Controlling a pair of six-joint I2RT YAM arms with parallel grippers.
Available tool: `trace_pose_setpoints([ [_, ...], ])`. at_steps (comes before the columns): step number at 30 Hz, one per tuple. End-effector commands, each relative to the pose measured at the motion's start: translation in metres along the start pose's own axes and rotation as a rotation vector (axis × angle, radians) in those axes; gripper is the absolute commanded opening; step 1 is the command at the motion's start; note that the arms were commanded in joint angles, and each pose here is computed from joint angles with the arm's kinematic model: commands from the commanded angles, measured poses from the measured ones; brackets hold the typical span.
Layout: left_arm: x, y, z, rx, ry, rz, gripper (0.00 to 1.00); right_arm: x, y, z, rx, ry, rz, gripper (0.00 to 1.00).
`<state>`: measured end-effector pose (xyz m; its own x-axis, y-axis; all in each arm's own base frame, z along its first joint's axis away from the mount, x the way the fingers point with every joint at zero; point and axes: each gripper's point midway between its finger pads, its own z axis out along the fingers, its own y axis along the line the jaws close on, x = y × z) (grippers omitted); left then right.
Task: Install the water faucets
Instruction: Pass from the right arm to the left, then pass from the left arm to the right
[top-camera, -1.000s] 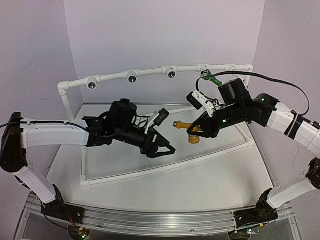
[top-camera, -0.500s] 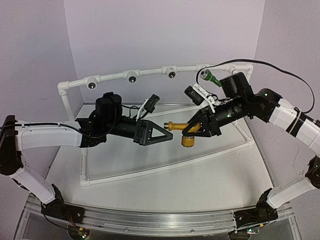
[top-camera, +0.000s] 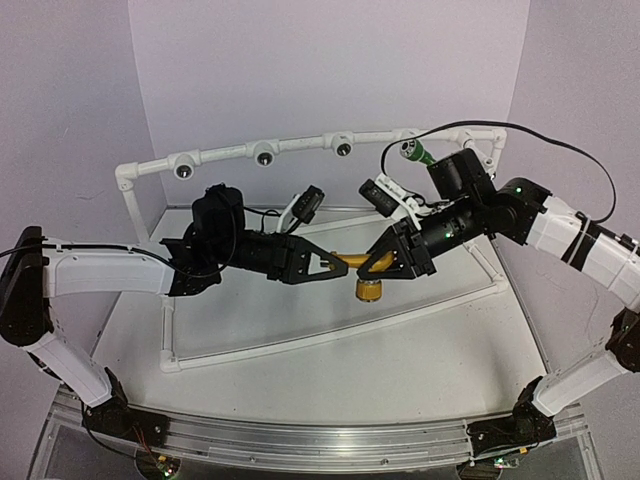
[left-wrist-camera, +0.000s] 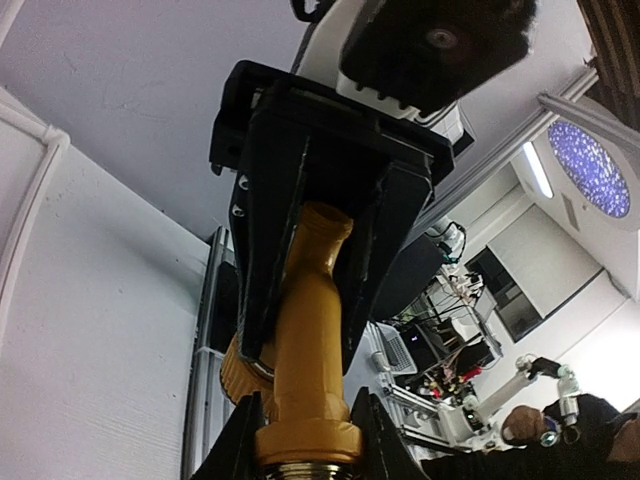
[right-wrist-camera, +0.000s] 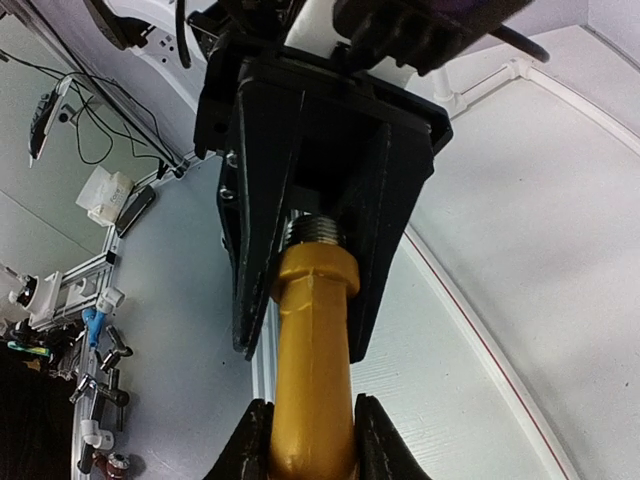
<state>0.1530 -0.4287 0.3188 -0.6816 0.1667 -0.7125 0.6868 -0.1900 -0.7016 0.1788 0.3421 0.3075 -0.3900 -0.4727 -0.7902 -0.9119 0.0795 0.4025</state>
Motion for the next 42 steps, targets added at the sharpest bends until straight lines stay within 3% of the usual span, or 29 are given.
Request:
trace_pose_setpoints([
  [1, -0.019, -0.024, -0.008, 0.041, -0.057, 0.105, 0.0, -0.009, -0.003, -0.001, 0.036, -0.029, -0.003, 0.06],
  [2, -0.021, -0.023, -0.009, 0.03, -0.071, 0.112, 0.0, -0.011, -0.007, -0.002, 0.063, -0.053, 0.018, 0.14],
  [8, -0.034, -0.025, -0.024, -0.009, -0.156, 0.139, 0.0, -0.056, -0.011, -0.022, 0.092, -0.434, 0.153, 0.88],
  [10, -0.036, -0.027, -0.027, -0.005, -0.175, 0.138, 0.0, -0.062, -0.007, -0.035, 0.069, -0.569, 0.204, 0.98],
  [12, -0.037, -0.028, -0.029, -0.002, -0.185, 0.135, 0.0, -0.07, -0.002, -0.048, 0.056, -0.66, 0.208, 0.98],
  [17, -0.037, -0.03, -0.03, 0.015, -0.188, 0.121, 0.0, -0.076, 0.001, -0.044, 0.006, -0.654, 0.215, 0.77],
  [22, -0.039, -0.034, -0.032, 0.023, -0.205, 0.12, 0.0, -0.082, 0.001, -0.03, -0.051, -0.622, 0.21, 0.67],
  [38, -0.042, -0.04, -0.038, 0.034, -0.248, 0.107, 0.0, -0.078, 0.005, 0.011, -0.118, -0.536, 0.208, 0.56],
  [41, -0.041, -0.039, -0.039, 0.03, -0.25, 0.102, 0.0, -0.078, 0.005, 0.012, -0.123, -0.533, 0.213, 0.09],
  [42, -0.041, -0.038, -0.04, 0.025, -0.255, 0.097, 0.0, -0.079, 0.005, 0.013, -0.125, -0.532, 0.219, 0.0],
])
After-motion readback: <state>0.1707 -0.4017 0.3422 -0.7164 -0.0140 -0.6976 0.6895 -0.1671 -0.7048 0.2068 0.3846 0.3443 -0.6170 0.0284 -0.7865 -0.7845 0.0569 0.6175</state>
